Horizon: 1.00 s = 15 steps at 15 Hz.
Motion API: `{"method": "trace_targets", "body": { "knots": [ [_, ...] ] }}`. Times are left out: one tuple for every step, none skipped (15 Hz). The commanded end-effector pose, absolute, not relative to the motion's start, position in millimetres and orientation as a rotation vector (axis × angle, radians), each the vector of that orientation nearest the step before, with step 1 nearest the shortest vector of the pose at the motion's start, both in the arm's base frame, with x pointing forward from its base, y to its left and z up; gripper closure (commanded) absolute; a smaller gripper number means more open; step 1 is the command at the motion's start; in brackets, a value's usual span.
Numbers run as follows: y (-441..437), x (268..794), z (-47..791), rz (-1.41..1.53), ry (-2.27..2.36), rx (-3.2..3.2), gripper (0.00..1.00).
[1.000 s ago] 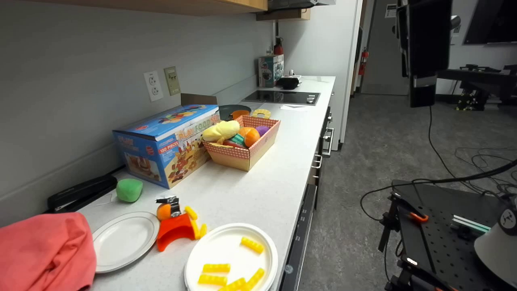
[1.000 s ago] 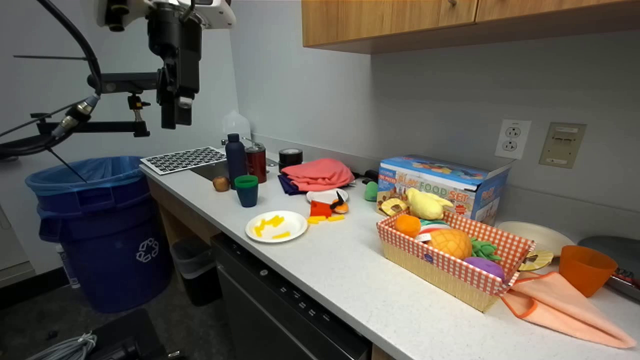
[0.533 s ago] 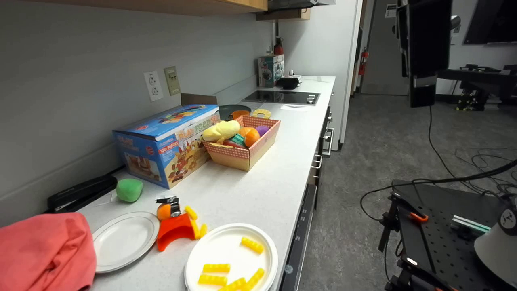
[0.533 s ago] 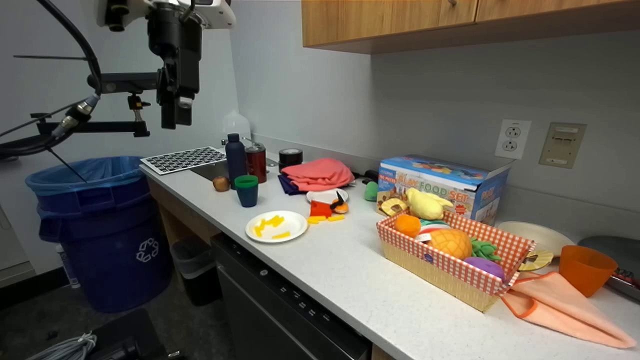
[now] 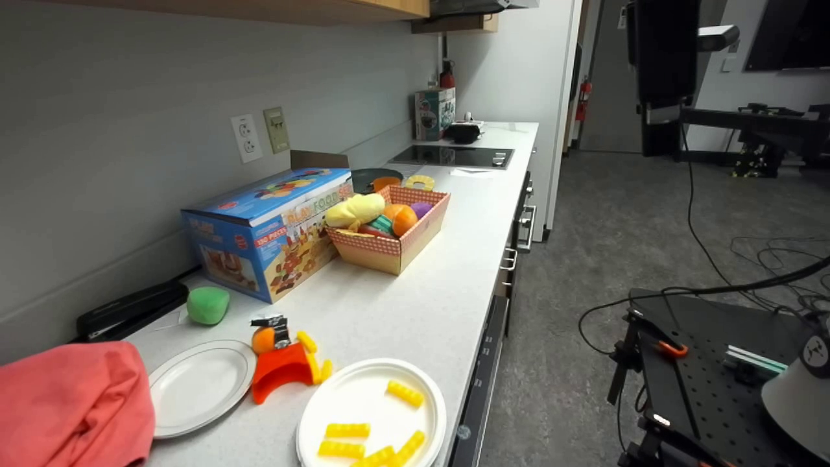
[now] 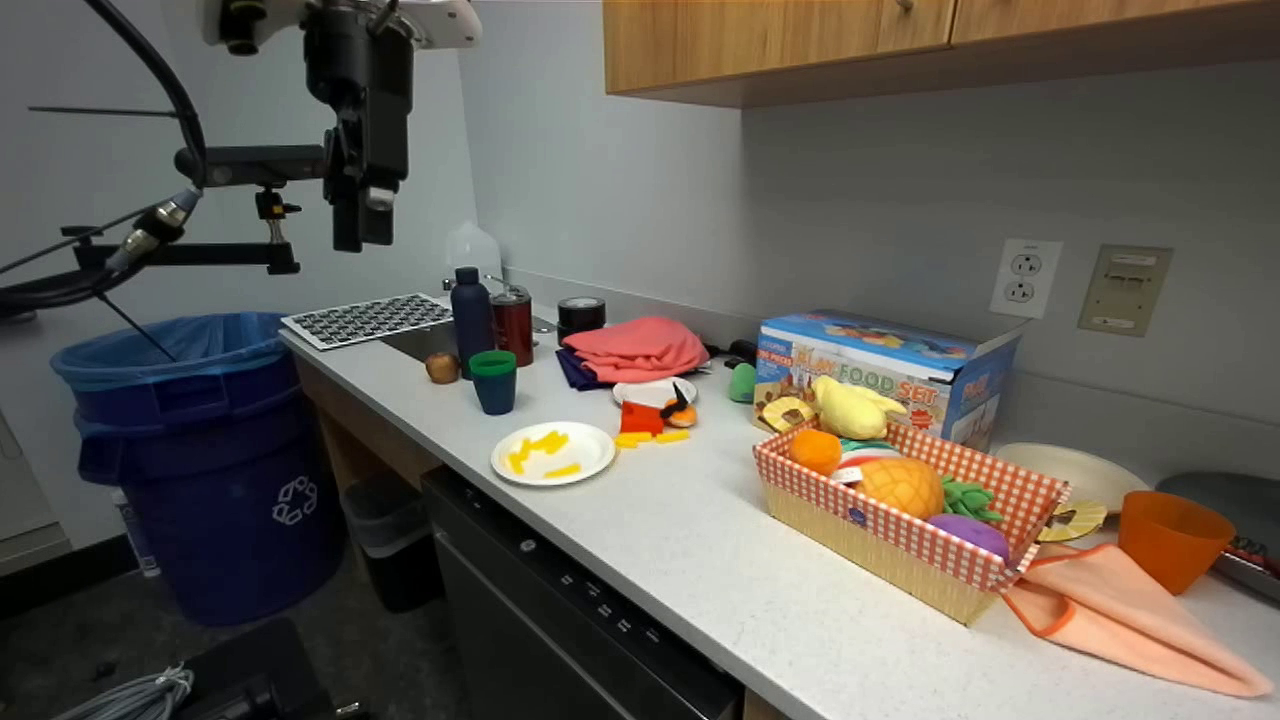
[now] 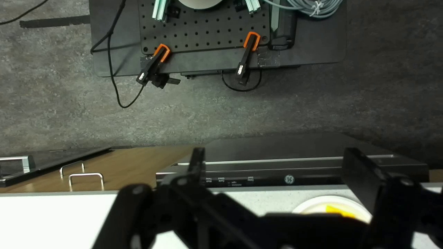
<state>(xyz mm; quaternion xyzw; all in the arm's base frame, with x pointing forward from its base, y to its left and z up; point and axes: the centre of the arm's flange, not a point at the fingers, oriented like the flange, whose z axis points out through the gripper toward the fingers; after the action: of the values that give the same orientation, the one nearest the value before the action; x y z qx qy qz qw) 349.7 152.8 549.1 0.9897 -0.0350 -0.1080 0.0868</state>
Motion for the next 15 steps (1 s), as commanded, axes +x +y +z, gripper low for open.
{"method": "trace_targets", "body": {
  "knots": [
    [115,364,594,-0.171,-0.232,2.974,0.0],
    [103,365,606,-0.112,-0.267,2.987,0.0],
    [120,362,579,-0.223,-0.205,2.972,0.0],
    [109,364,591,-0.182,-0.238,2.982,0.0],
    [103,364,598,-0.159,-0.257,2.989,0.0],
    [101,363,601,-0.148,-0.265,2.992,0.0],
    [100,363,608,-0.1,-0.277,2.966,0.0],
    [99,365,611,-0.06,-0.287,2.936,0.0],
    [98,367,617,0.003,-0.297,2.885,0.0],
    [94,371,621,0.048,-0.306,2.852,0.0],
    [89,376,627,0.117,-0.324,2.81,0.0],
    [86,379,631,0.163,-0.34,2.787,0.0],
    [83,383,636,0.207,-0.36,2.762,0.0],
    [80,386,641,0.255,-0.392,2.745,0.0],
    [77,388,647,0.292,-0.412,2.727,0.0]
  ]
}}
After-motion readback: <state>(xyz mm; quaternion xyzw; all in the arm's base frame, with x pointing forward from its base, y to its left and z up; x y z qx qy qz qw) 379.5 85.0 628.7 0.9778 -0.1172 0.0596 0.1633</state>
